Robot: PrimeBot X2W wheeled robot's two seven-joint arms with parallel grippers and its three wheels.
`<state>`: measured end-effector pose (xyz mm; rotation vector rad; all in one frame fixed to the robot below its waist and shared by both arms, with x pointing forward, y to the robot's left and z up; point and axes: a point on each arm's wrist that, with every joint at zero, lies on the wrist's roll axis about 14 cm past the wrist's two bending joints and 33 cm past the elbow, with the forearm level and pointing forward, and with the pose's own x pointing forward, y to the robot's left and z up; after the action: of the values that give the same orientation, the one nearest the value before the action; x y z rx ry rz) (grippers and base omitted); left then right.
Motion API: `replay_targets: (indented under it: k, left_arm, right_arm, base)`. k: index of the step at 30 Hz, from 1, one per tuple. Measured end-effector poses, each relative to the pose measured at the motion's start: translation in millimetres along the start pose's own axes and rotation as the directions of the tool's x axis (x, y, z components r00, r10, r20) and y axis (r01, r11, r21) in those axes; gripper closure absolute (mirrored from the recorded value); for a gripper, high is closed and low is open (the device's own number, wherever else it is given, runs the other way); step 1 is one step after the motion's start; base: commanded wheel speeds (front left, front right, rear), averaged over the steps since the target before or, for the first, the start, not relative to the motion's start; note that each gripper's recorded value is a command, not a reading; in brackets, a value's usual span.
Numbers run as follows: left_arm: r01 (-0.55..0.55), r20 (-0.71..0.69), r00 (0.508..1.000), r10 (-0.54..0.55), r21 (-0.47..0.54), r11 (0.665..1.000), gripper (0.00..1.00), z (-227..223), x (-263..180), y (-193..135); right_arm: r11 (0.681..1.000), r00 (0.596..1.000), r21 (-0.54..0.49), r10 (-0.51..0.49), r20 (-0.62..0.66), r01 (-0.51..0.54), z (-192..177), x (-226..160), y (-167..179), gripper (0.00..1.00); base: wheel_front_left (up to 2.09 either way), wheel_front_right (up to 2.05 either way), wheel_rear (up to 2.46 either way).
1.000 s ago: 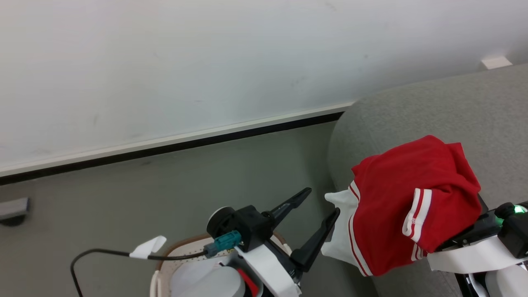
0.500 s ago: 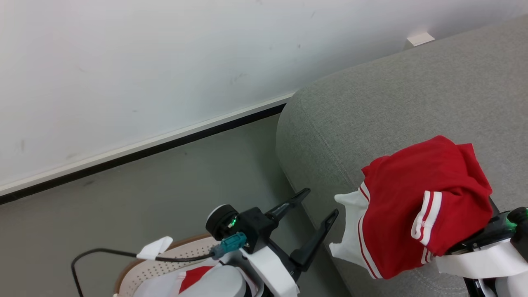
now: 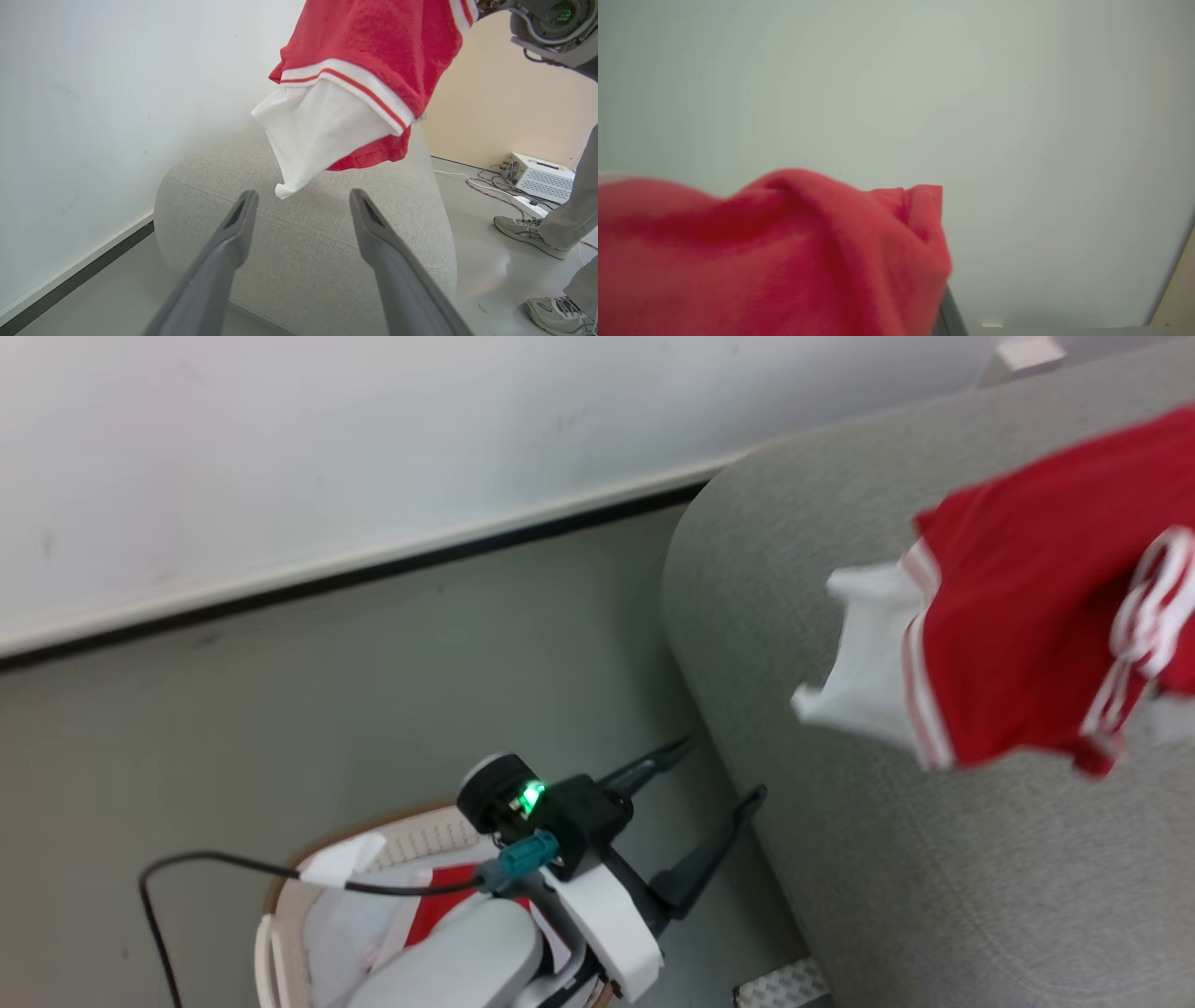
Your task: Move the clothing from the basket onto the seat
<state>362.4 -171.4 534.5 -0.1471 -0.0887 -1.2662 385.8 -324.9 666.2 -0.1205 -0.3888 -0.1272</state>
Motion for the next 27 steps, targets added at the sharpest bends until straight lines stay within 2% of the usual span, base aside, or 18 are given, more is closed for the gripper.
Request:
replay_targets:
  k: [9,14,17,18,22,27]
  left_arm:
    - [-0.094,-0.062,0.994,0.092,-0.032,0.995,0.0,-37.6,-21.5,62.9]
    - [-0.169,-0.099,0.982,0.162,-0.06,0.984,0.0,-61.9,-39.7,93.9]
    - [-0.204,-0.118,0.974,0.195,-0.074,0.976,0.0,-74.7,-50.0,107.5]
    - [-0.215,-0.125,0.971,0.204,-0.077,0.974,0.0,-78.7,-53.3,111.0]
    - [-0.262,-0.15,0.957,0.248,-0.085,0.961,0.0,-91.3,-66.7,124.4]
    - [-0.294,-0.156,0.948,0.279,-0.083,0.952,0.0,-95.1,-75.3,133.7]
  right_arm:
    - [0.989,0.994,-0.137,-0.069,-0.08,0.057,-27.3,94.2,-52.8,1.0]
    - [0.973,0.976,-0.208,-0.133,-0.172,0.096,-68.5,127.8,-77.2,1.0]
    - [0.959,0.948,-0.266,-0.172,-0.269,0.099,-107.4,135.8,-88.0,1.0]
    - [0.953,0.929,-0.289,-0.186,-0.319,0.092,-124.9,134.1,-91.4,1.0]
    - [0.929,0.809,-0.368,-0.239,-0.537,0.03,-197.7,110.5,-99.9,1.0]
    - [0.925,0.634,-0.38,-0.277,-0.722,-0.028,-258.8,70.2,-100.2,1.0]
  base:
    - [0.0,0.0,0.0]
    - [0.0,0.0,0.0]
    - [0.0,0.0,0.0]
    - [0.0,0.0,0.0]
    - [0.0,0.0,0.0]
    - [0.0,0.0,0.0]
